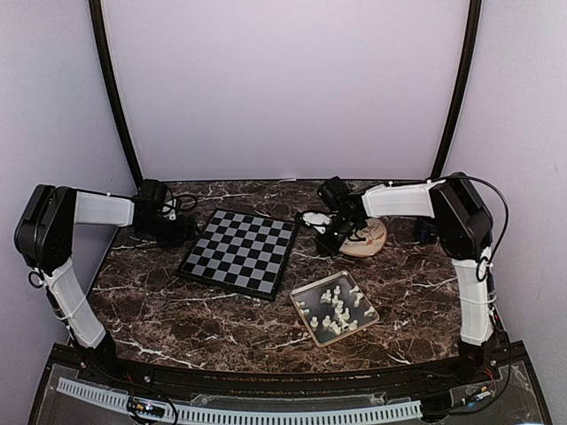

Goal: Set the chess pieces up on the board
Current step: Adjust the storage box at the center of the board, then move the chessboard to the center of the board, then pick up the bishop from the storage box, then place the bishop on f1, then pick up the pawn from the storage box.

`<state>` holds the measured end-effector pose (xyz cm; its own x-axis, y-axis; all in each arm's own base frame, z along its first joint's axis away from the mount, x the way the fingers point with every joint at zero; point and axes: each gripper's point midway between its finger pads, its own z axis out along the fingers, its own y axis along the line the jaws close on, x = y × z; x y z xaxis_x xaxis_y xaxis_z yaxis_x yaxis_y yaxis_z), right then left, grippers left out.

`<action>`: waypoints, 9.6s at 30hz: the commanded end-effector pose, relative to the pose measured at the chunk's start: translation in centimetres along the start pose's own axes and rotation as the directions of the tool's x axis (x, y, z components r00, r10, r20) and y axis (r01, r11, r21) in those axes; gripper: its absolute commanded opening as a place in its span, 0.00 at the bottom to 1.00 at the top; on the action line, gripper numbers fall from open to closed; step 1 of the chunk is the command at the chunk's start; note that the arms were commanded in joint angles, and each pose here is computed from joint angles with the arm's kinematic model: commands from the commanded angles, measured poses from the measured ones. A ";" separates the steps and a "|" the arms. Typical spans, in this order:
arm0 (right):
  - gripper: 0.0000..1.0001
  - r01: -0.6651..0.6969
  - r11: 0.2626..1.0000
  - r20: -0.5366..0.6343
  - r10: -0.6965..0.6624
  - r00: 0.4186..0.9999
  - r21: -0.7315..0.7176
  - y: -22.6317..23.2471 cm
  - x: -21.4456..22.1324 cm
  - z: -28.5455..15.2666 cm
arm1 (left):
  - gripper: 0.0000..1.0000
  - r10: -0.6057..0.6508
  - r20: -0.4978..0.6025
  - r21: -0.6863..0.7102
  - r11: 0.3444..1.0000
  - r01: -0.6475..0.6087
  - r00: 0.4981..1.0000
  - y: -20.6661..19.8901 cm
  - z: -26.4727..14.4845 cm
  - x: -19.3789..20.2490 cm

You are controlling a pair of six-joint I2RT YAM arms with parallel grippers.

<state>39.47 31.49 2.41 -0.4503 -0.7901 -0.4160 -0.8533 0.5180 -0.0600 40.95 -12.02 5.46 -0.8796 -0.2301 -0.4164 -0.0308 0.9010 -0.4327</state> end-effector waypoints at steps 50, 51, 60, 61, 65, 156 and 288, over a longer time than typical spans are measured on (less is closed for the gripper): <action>0.83 -0.210 0.877 0.121 0.287 0.950 -0.432 -0.4 -8.3 5.8 | 0.79 -0.061 -0.218 0.062 0.995 0.076 0.974 -0.1 -0.6 7.4; 0.83 -0.201 0.875 0.117 0.279 0.953 -0.441 0.0 -8.2 5.9 | 0.79 -0.062 -0.227 0.064 0.995 0.078 0.972 0.0 -0.5 7.8; 0.80 -0.174 0.865 0.082 0.239 0.968 -0.471 2.6 -7.4 6.4 | 0.77 -0.090 -0.301 0.040 0.993 0.107 0.949 0.2 -1.8 11.9; 0.79 -0.168 0.865 0.080 0.232 0.969 -0.473 2.9 -7.4 6.4 | 0.77 -0.095 -0.306 0.036 0.993 0.111 0.947 0.2 -2.1 12.3; 0.78 -0.145 0.865 0.069 0.202 0.977 -0.481 4.3 -7.0 6.2 | 0.77 -0.126 -0.319 0.014 0.990 0.138 0.939 0.6 -3.5 14.2; 0.25 0.542 0.724 0.024 -0.590 0.807 -0.428 20.0 11.0 -7.9 | 0.57 0.492 0.367 0.194 0.789 -0.583 0.789 -12.0 -9.4 0.0; 0.34 0.182 0.959 -0.017 -0.190 0.982 -0.219 10.2 7.7 -6.9 | 0.59 0.491 0.321 0.154 0.816 -0.557 0.810 -10.8 -8.4 0.1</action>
<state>25.05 27.98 5.73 -0.2809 -0.8749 -0.3946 -0.9574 0.2839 0.0523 37.03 -18.21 15.90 -0.5914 0.1443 -0.7933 0.5235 0.8170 -0.2416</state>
